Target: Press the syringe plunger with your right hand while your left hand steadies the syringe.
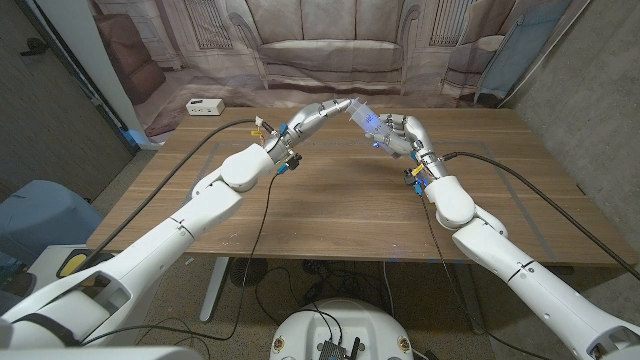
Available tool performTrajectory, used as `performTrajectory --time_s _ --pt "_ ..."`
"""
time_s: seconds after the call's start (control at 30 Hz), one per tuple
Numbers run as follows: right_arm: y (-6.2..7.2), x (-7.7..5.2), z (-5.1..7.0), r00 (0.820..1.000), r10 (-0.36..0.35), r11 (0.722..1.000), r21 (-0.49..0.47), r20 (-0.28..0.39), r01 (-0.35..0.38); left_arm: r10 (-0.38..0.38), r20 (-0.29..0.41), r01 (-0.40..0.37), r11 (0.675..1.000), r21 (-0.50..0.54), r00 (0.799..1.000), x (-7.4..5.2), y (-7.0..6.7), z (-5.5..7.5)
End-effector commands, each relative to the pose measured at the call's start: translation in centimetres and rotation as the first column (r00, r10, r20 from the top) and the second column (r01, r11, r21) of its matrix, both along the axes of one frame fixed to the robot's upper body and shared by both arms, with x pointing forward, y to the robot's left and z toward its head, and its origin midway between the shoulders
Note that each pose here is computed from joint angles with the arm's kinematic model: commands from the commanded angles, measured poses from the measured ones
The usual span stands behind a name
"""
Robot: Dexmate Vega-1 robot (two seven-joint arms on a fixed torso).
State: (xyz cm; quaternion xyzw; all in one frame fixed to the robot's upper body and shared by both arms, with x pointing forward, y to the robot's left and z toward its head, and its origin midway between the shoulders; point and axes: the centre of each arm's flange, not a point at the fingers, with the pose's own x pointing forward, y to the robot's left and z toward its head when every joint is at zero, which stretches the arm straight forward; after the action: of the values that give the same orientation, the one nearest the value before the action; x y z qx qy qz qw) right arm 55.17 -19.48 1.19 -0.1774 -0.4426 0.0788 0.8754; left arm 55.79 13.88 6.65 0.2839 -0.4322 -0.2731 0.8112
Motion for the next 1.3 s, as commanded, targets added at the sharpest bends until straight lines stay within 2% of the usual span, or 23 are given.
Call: performTrajectory --time_s 0.03,1.3 --pt "-0.06 -0.10 -0.08 1.000 -0.003 1.000 0.001 -0.001 0.003 -0.004 -0.009 0.004 1.000 -0.020 1.000 -0.11 0.34 0.04" --pt "-0.22 -0.34 -0.20 1.000 -0.013 1.000 -0.008 -0.004 0.013 0.017 0.012 -0.016 0.998 -0.063 1.000 -0.55 0.99 0.30"
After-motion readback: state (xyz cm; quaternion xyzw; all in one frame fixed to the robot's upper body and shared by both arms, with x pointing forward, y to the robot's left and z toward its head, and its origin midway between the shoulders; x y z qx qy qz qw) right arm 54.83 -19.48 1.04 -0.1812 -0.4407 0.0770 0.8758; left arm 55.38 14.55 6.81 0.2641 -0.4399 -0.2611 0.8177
